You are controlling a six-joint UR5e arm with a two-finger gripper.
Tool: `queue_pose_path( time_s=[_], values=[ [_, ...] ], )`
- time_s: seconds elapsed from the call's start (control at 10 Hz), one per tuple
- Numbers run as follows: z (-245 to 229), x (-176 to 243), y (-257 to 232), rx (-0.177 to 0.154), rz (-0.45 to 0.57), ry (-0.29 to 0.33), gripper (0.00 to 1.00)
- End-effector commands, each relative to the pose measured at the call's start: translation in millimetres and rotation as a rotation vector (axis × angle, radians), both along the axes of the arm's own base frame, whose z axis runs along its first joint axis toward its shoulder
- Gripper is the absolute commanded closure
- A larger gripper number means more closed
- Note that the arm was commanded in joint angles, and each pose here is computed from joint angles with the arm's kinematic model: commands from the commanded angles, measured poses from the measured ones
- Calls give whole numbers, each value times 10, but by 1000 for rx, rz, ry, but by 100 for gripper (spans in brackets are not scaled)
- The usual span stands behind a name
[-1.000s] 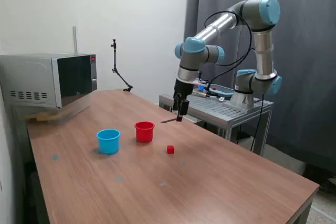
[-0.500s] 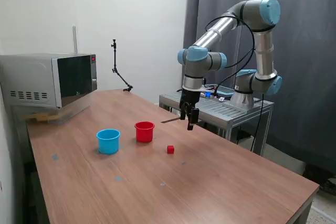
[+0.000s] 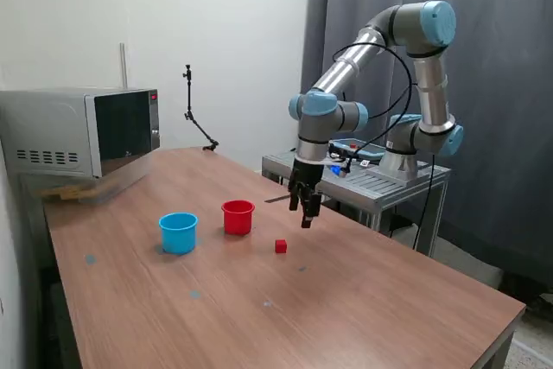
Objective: Place red objects in the red bin, and blue objects in the blue bin.
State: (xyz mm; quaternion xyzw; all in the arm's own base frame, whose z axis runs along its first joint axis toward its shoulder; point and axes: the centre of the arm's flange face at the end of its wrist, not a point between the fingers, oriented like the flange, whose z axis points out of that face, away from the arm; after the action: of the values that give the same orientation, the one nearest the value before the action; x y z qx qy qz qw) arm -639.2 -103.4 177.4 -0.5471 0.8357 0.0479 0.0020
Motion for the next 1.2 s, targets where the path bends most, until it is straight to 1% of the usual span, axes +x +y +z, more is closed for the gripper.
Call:
queue_pose_path(
  time_s=[0.0, 0.1, 0.3, 0.5, 0.9, 1.1],
  values=[
    [-182, -70, -36, -23, 32, 17, 0],
    [-277, -93, -59, -56, 49, 15, 0],
    [-306, -112, -61, -58, 57, 15, 0],
    [-444, -107, -99, -87, 60, 0, 0],
    [-534, -112, 29, -79, 37, -14, 0],
    [-538, -128, 119, -69, 18, -14, 0]
  ],
)
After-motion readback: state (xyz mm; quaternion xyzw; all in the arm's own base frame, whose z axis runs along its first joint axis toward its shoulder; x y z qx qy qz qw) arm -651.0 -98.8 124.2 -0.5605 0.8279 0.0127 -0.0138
